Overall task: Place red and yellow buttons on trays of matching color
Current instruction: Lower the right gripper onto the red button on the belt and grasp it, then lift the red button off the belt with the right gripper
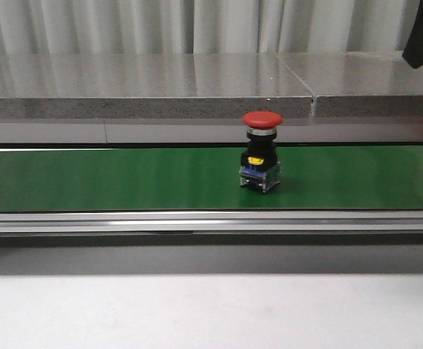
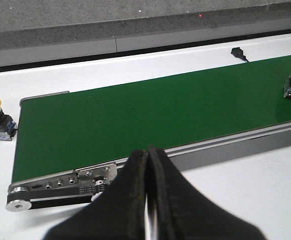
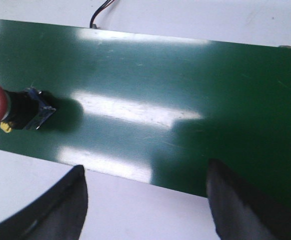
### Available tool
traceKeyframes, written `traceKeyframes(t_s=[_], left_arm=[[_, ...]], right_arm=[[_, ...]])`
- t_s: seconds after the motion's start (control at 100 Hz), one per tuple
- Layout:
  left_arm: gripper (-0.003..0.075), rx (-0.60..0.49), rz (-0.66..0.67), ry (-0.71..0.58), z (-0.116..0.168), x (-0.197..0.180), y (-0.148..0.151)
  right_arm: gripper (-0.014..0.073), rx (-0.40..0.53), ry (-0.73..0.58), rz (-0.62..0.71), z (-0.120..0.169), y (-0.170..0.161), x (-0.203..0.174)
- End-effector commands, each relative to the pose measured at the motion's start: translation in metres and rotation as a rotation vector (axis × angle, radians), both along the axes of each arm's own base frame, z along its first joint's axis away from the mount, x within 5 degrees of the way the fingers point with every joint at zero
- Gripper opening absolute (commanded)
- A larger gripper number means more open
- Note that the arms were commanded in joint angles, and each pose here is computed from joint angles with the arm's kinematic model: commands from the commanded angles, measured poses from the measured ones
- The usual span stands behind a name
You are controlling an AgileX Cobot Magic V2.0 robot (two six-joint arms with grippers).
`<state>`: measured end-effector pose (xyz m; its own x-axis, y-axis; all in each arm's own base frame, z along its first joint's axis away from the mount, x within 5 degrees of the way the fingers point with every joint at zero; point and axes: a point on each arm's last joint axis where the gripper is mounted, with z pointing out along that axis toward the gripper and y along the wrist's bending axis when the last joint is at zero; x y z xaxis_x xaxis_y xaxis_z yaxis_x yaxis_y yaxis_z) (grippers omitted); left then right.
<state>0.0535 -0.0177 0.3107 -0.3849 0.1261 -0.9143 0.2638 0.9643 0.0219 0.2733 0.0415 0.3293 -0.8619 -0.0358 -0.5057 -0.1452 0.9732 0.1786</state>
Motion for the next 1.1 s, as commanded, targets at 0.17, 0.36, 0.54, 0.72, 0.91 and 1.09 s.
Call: traceKeyframes(t_s=[0.17,0.36,0.54,0.72,0.91,1.09], left_arm=[[-0.0021,-0.036,-0.003,-0.078,0.013,0.002,-0.001],[-0.0021,-0.036,-0.003,-0.078,0.013,0.002,-0.001],[-0.0021,-0.036,-0.003,-0.078,0.013,0.002,-0.001],[-0.0021,-0.036,-0.003,-0.078,0.013,0.002,-0.001],[-0.0021,-0.036,-0.003,-0.078,0.013,0.002,-0.001],[-0.0021,-0.036,-0.003,-0.078,0.013,0.002,-0.001]], right_arm=[[0.058,0.007,-0.089,0.087,0.018,0.017,-0.006],[0.058,0.024,-0.069,0.196,0.014,0.03,-0.002],[0.0574,0.025,-0.038,0.308,0.014,0.045,0.013],[0.0574,-0.009,-0.017,0.427,0.006,0.063,0.029],[0.0574,-0.038,0.02,0.517,-0.01,0.077,0.042],[0.0574,-0.048,0.023,0.52,-0.023,0.081,0.052]])
